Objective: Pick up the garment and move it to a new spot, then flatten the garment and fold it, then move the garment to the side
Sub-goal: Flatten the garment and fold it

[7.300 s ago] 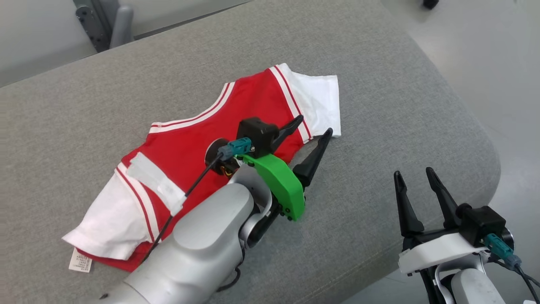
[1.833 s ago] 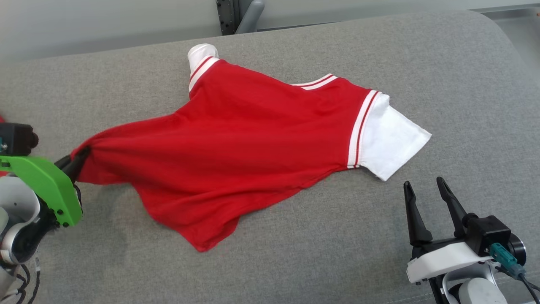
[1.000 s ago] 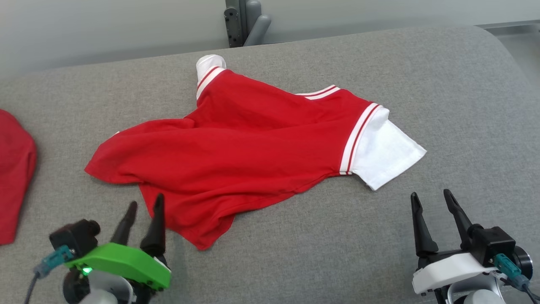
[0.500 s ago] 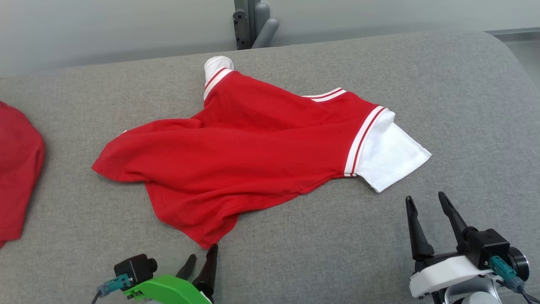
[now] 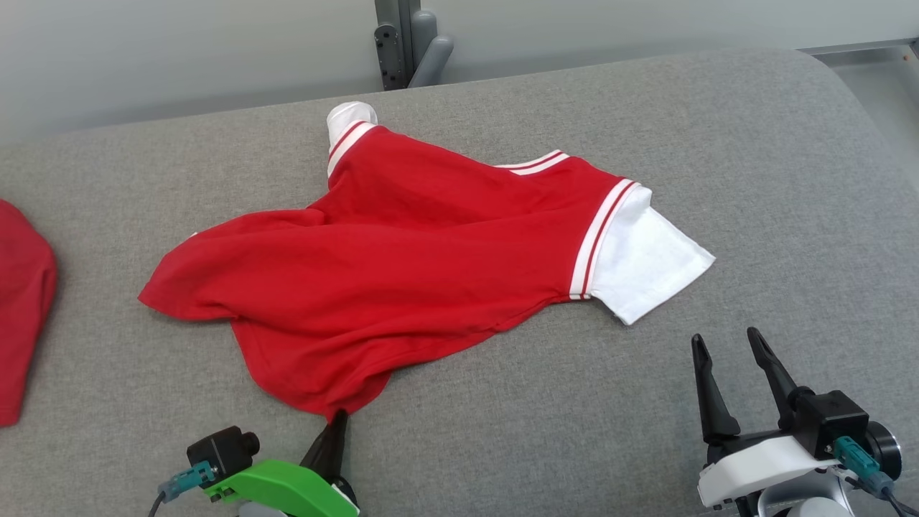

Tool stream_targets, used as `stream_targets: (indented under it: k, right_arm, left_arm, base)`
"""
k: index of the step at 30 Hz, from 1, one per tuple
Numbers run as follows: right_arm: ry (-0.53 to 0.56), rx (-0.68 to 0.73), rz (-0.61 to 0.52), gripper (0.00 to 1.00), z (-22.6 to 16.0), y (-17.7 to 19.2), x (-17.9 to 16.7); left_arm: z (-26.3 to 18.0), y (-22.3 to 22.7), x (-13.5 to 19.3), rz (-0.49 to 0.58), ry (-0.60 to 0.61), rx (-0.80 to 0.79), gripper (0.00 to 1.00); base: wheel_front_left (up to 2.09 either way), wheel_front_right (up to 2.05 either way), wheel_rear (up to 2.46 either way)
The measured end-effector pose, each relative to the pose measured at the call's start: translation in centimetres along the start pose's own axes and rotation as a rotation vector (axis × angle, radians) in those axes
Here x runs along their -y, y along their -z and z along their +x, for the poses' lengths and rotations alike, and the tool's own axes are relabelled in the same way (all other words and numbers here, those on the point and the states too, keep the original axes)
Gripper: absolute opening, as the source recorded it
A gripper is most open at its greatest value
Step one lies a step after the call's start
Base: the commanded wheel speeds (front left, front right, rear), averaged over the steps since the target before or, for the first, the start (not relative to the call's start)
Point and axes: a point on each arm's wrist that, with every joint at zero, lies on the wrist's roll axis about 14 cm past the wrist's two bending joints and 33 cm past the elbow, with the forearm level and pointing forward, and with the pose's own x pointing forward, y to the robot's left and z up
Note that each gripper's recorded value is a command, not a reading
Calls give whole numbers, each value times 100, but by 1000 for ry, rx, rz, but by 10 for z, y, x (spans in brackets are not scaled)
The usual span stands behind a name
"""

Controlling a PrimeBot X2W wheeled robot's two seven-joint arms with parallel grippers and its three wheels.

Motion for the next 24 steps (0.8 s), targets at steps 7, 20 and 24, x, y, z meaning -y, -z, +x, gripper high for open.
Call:
stream_targets:
  k: [7, 20, 24]
  right_arm:
    - [1, -1, 3, 100, 0, 1, 0]
    - [-17, -1, 10, 100, 2, 1, -6]
    - [-29, 2, 11, 100, 2, 0, -9]
  left_arm:
    - [-7, -18, -7, 212, 32, 42, 0]
    - [-59, -2, -35, 609, 16, -76, 0]
    - [-62, 2, -38, 630, -11, -43, 0]
  base:
    - [0, 0, 0]
    - [0, 0, 0]
    - [0, 0, 0]
